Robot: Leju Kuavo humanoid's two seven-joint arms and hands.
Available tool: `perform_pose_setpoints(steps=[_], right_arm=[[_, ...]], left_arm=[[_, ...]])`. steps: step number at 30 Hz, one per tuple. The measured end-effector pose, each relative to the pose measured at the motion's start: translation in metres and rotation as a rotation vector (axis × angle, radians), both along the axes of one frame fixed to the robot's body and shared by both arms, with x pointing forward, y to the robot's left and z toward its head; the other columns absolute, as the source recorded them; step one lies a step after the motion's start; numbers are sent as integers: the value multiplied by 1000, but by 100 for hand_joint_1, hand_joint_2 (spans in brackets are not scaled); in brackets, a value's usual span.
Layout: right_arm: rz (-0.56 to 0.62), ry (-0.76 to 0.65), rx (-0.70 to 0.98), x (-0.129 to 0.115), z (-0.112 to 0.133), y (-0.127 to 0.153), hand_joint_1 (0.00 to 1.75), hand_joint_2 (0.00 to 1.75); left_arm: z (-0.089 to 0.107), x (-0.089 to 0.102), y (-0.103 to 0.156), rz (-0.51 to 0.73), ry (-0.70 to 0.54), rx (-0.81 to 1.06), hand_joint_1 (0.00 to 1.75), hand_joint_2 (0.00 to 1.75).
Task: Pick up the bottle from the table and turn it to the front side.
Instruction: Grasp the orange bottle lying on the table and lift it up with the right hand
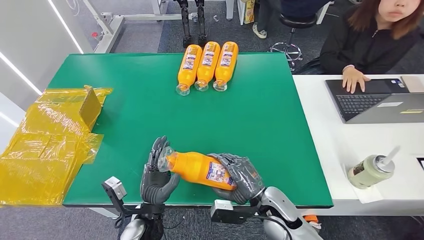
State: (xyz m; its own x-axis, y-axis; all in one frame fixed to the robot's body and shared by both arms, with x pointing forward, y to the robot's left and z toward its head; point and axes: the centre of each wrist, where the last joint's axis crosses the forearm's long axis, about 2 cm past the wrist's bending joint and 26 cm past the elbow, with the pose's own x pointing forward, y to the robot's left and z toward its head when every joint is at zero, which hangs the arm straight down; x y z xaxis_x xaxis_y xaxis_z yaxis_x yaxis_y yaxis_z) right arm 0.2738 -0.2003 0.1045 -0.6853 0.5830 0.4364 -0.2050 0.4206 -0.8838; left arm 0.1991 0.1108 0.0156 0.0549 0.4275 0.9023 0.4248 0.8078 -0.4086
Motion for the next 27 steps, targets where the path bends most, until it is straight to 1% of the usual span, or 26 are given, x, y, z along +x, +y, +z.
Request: perform_pose_setpoints(steps=[3,7,13,18,24,25,27], right_arm=[[5,7,14,-5,0,12,169,175],[8,11,8,-15,-1,23,170,175],[6,-2,14,-25,11,43,171,175],[20,-7,29,-34,23,56,171,175],[24,-10,55,-38,29,62,169,175],[24,-10,56,-38,29,62,168,175],[26,-13,56,-38,30,62,166,175]], left_arm=[[5,1,-2,-13,-11,-16,0,175],[12,2,-4,-30,-39,-32,0,175],[22,4,-9,-67,-66,-49,0,175],[26,4,-13,-97,-72,-57,0,175],[27,5,-15,-107,-79,-59,0,175],[27,5,-15,-109,-80,-59,9,175],[27,5,-15,-112,-81,-57,96,175]])
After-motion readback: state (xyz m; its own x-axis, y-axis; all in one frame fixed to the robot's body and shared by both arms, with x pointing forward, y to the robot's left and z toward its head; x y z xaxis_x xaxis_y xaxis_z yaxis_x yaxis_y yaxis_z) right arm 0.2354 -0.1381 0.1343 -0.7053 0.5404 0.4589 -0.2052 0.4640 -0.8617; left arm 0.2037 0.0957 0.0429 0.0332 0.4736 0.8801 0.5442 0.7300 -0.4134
